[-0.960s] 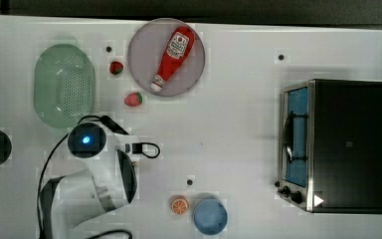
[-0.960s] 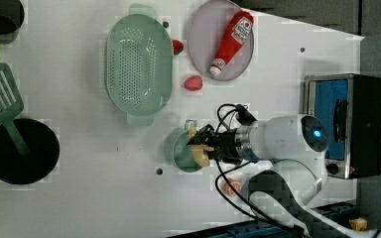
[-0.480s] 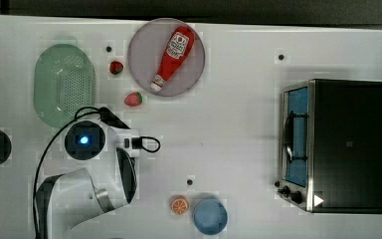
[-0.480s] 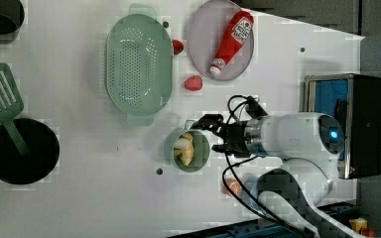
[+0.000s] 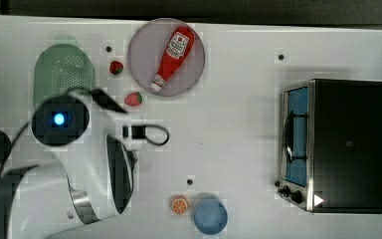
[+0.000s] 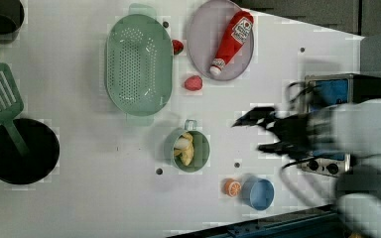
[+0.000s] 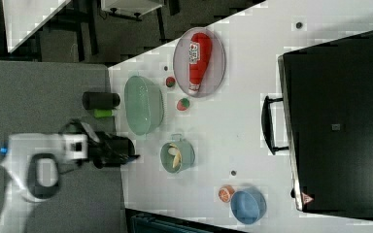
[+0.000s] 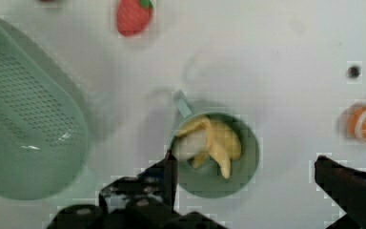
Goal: Pick Banana and place it in mug.
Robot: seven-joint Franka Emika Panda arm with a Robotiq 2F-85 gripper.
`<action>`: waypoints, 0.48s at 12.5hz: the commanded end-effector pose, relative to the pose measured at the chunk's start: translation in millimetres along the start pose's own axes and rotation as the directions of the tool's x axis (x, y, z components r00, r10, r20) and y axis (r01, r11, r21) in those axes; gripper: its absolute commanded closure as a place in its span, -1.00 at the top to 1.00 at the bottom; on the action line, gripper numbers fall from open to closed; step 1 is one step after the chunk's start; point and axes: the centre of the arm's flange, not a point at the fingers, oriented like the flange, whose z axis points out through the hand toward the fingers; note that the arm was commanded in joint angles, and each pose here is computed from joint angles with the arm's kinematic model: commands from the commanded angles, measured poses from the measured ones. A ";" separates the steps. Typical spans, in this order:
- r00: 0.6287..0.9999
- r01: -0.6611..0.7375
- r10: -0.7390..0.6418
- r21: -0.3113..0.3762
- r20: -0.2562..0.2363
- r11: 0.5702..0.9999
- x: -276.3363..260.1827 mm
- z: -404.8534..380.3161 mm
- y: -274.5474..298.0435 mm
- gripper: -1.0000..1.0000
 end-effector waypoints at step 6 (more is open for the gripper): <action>0.988 -0.059 0.059 0.008 -0.141 0.998 121.6 -204.0 159.6 1.00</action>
